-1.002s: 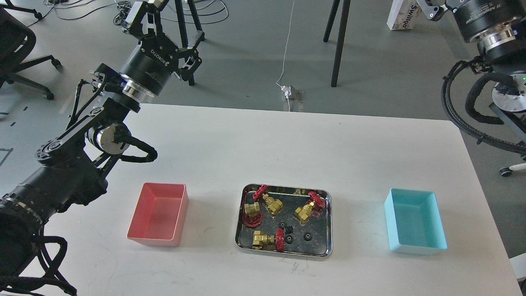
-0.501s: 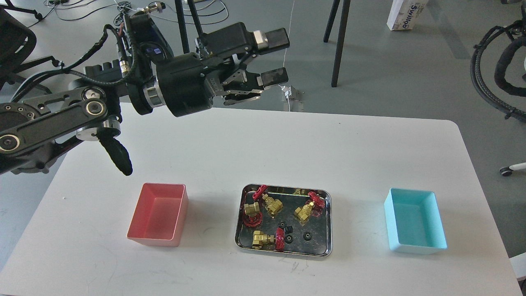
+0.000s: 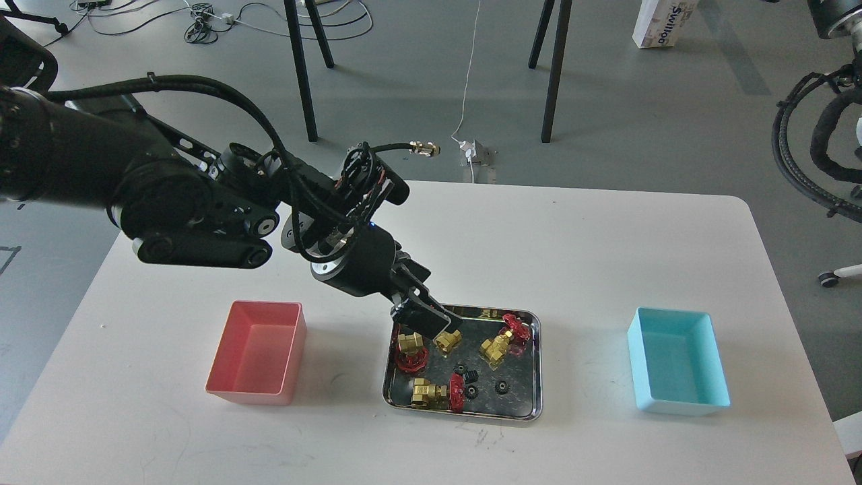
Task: Place valve in pink box and gear in blue box
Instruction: 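Swing the left gripper forward over the metal tray, then lower the left gripper and grasp a red-handled brass valve in the tray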
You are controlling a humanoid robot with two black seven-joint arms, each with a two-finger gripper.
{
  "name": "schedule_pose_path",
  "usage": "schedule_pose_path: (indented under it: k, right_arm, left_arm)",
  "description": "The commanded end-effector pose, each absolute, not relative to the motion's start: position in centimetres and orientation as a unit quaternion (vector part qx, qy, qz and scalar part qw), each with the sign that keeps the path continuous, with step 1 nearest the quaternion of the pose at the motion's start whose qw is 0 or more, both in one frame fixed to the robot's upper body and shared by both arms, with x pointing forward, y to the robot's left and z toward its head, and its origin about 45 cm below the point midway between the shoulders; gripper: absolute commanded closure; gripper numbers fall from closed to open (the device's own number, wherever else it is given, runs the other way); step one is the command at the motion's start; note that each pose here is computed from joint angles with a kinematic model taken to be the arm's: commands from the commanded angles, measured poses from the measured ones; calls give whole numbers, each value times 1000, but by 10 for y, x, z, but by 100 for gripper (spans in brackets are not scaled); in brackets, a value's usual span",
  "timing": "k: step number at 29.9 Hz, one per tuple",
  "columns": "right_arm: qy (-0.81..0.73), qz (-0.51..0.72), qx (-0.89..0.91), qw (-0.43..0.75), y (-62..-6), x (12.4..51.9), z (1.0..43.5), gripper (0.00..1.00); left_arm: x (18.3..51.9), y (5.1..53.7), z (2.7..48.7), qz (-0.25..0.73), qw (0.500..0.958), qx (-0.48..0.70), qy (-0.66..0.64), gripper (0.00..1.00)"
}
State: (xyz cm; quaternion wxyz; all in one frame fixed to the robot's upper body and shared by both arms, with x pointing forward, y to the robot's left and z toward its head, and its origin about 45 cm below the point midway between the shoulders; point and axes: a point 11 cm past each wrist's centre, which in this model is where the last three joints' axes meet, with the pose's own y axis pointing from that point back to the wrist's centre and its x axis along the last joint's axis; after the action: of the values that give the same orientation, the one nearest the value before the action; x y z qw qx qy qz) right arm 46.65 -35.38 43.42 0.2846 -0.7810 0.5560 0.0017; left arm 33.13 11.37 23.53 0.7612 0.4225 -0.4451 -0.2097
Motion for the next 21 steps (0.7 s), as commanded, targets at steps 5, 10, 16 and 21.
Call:
schedule_pose_path:
  k: [5,10,16,21]
  right_arm:
    - [580,0,-769,269,-366,471,436,1]
    - [584,8,-769,258,-368,472,432,1]
    - [587,13,-768,256,-367,473,425,1]
    - [588,15,-768,254,-367,474,424,1]
  left_arm:
    - [343,121,177,-215,744,441,-453,0]
    - [339,123,169,-217,749,440,-446,0]
    - [334,127,148,-213,757,439,-434,0]
    - [329,133,128,-202,766,437,-426,0]
